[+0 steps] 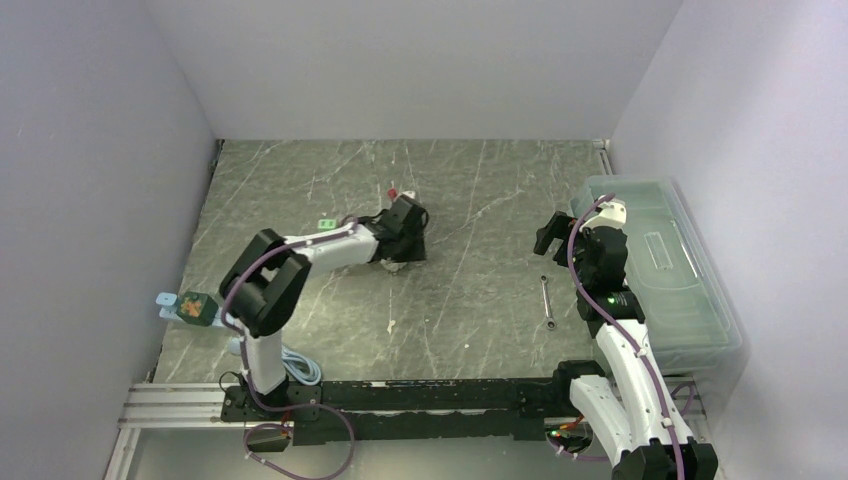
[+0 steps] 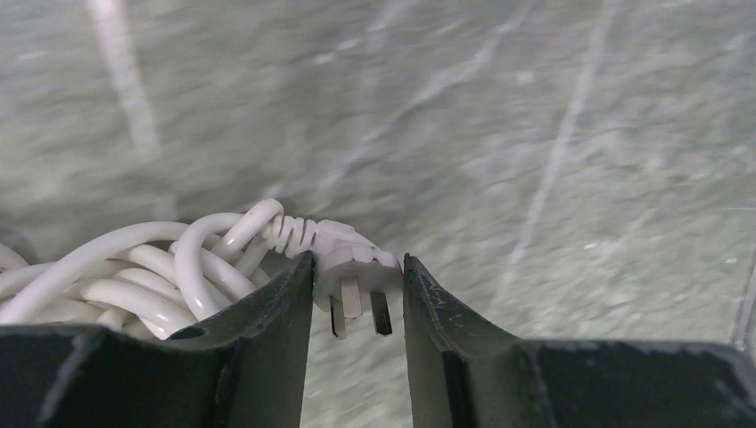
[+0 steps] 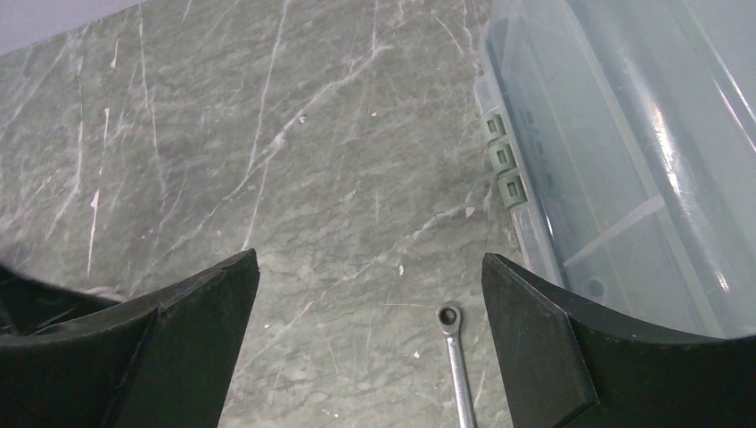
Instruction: Pull the plug off the socket
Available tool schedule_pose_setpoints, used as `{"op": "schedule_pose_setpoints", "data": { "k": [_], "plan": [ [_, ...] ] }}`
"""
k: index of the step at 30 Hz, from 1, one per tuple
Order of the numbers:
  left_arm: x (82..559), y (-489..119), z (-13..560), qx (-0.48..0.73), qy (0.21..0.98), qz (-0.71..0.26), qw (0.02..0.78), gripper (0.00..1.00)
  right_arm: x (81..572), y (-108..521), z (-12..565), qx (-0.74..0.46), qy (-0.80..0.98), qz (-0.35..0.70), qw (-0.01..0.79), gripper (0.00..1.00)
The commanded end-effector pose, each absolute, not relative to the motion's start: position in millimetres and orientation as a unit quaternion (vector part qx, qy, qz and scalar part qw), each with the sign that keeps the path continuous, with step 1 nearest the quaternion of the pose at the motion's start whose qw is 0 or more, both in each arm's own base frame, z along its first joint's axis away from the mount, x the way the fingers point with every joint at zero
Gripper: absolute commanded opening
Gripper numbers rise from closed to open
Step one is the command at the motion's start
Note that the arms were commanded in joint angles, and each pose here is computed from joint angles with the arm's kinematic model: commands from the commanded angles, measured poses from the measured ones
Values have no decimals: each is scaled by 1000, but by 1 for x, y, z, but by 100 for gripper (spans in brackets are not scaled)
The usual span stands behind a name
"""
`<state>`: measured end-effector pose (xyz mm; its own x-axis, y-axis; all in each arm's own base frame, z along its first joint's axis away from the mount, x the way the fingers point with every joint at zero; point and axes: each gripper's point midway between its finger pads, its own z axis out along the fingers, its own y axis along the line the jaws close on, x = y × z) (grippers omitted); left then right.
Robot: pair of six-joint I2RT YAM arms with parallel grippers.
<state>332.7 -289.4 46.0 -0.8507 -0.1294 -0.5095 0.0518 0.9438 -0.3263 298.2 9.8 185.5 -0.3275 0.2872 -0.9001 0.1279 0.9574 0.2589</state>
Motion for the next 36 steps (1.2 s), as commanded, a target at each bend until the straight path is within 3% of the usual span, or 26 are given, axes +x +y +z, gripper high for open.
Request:
{"op": "schedule_pose_setpoints", "data": {
  "k": [1,8,12,15,20,21,30,36],
  "plan": [
    [316,-361,29,14,946,-223,236,0,304,10,213,131,790,79,594,100],
    [303,-419,27,41,934,-262,238,2,304,12,213,127,790,83,594,100],
    [302,-429,39,59,930,-266,247,14,304,15,215,120,788,90,597,100],
    [302,-422,56,74,928,-255,262,40,304,20,219,110,783,101,604,100],
    [296,-394,102,84,921,-239,295,93,306,36,228,78,778,137,608,100],
    [293,-386,111,86,922,-233,298,98,306,41,230,67,777,149,607,100],
    [261,-311,166,82,925,-227,294,100,317,82,265,3,759,245,603,100],
    [284,-235,195,29,925,-232,299,100,322,127,288,-71,731,300,609,100]
  ]
}}
